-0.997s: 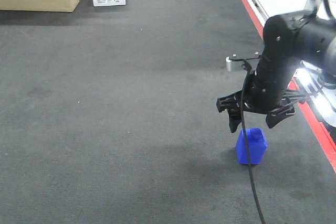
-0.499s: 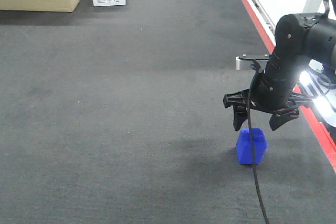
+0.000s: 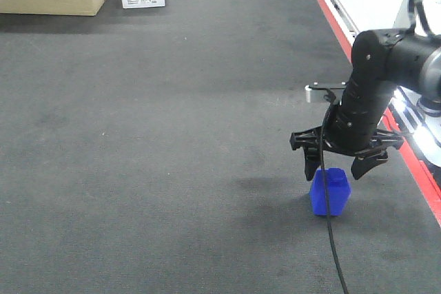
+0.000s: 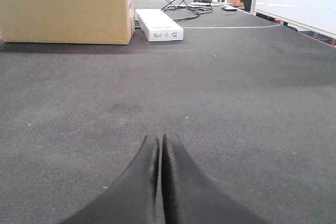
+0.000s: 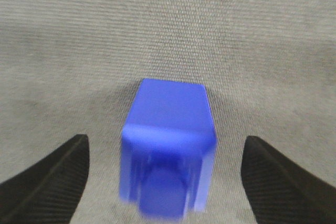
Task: Pour parts from conveyor to right shelf
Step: 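Lower the right gripper over the blue bottle on the conveyor, then close the right gripper on the blue bottle and lift it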
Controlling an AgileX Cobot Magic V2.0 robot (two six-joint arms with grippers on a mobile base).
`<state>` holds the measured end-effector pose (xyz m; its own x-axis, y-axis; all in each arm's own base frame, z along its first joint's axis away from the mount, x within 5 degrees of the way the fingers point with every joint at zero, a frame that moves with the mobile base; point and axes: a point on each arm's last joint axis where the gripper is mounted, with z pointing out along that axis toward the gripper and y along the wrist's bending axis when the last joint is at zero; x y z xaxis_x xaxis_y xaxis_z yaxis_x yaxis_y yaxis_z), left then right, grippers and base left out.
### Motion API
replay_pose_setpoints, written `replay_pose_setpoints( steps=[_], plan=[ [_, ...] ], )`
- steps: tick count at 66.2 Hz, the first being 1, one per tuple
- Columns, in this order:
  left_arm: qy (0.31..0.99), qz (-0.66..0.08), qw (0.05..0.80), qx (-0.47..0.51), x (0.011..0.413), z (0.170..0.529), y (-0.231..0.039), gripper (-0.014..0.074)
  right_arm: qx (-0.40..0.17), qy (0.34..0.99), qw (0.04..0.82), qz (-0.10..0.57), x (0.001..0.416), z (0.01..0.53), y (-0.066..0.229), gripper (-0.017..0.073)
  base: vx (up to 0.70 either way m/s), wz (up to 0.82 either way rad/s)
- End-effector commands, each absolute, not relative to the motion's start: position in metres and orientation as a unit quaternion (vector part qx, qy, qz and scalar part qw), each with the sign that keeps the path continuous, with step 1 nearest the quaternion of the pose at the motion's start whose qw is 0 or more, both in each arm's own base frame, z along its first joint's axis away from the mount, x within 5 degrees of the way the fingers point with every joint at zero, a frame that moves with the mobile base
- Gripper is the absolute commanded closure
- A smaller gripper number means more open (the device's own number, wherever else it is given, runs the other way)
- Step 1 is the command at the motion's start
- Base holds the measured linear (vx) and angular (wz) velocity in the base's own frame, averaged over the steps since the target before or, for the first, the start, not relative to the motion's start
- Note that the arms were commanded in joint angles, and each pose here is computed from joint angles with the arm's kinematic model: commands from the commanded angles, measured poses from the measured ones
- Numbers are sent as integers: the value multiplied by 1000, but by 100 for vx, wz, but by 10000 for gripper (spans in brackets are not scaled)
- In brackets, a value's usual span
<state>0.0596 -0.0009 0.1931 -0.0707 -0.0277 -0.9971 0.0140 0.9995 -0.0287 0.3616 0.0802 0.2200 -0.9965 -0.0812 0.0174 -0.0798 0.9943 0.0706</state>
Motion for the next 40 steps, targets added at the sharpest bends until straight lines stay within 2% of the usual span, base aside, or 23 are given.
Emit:
replay_pose_setpoints(
  steps=[1,19,26,32,40],
  plan=[
    [704,-24,710,-8,61,206,-1,599,46,-998,4,-36,359,237,79,-5,0,0],
    [704,-24,710,-8,61,206,-1,599,45,-998,29,-32,363,220,80,0,0,0],
    [704,-24,710,-8,61,206,-1,599,47,-998,33,-31,364,217,80,32,0,0],
    [704,-24,710,-8,61,206,-1,599,47,-998,42,-30,364,214,80,99,0,0],
    [704,-24,710,-8,61,206,-1,599,46,-997,46,-33,363,214,80,278,0,0]
  ],
)
